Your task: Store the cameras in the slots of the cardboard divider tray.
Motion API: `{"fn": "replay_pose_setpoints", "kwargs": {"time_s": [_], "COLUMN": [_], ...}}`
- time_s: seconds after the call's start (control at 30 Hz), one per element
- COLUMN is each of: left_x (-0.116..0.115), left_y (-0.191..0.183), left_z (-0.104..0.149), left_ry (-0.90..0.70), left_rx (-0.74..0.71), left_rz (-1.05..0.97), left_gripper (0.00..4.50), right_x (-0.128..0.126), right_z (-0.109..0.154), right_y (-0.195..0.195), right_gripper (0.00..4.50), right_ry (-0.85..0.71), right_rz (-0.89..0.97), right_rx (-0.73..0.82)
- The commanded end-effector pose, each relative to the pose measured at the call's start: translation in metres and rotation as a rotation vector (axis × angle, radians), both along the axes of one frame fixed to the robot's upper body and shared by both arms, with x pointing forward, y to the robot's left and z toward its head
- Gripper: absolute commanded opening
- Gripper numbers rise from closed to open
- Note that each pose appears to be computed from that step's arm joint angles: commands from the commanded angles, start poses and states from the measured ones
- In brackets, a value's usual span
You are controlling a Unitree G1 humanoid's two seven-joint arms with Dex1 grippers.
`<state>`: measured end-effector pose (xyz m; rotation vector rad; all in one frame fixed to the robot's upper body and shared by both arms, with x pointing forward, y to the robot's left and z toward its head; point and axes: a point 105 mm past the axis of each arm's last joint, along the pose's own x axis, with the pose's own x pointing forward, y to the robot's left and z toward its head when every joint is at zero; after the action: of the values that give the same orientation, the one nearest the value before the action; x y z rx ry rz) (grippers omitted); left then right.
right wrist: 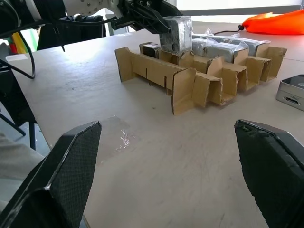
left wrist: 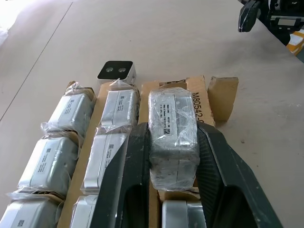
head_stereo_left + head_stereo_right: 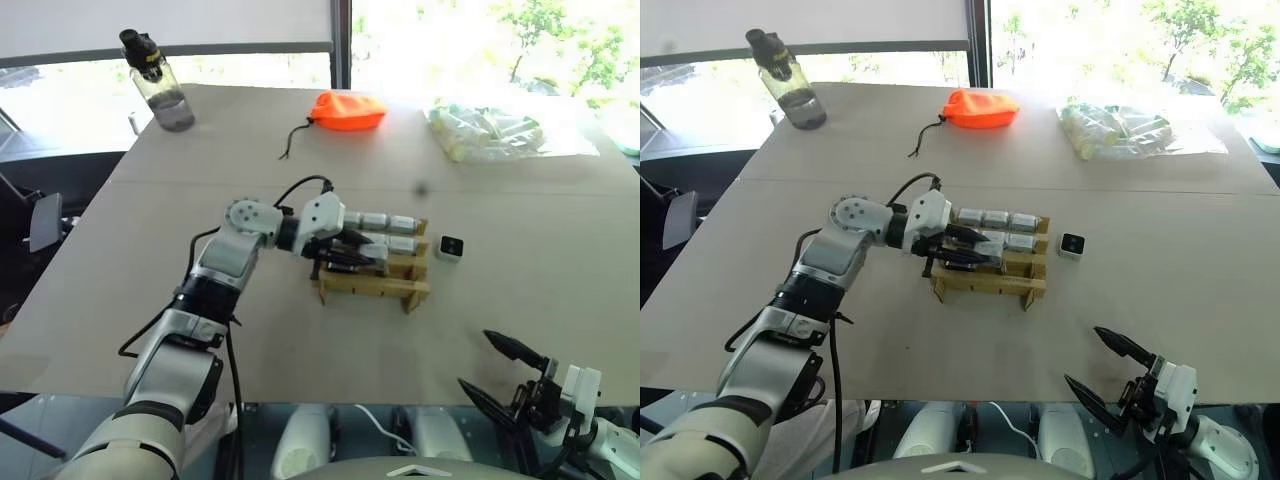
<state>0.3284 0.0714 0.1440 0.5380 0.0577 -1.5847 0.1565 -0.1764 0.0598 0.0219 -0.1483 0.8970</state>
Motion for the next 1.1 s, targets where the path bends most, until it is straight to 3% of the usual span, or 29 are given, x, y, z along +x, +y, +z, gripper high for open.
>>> {"fn": "replay_pose_setpoints", "kwargs": {"time_s": [0.03,0.7,1.1], "left_x": [-0.002,-0.016,-0.004], "left_y": [0.003,0.009,0.004], "left_z": [-0.020,-0.030,-0.034], "left_ry": [0.059,0.133,0.093], "left_rx": [0.069,0.119,0.113], "left_rz": [0.007,-0.053,0.010], "left_gripper": [0.72,0.72,0.72], "right_x": [0.001,0.006,0.008], "right_z": [0.006,0.007,0.010], "right_y": [-0.004,-0.011,-0.013], "right_gripper": [4.46,4.46,4.46], "right_ry": [-0.040,-0.062,-0.071], "right_rz": [-0.014,-0.040,-0.044], "right_rx": [-0.012,-0.033,-0.039]}}
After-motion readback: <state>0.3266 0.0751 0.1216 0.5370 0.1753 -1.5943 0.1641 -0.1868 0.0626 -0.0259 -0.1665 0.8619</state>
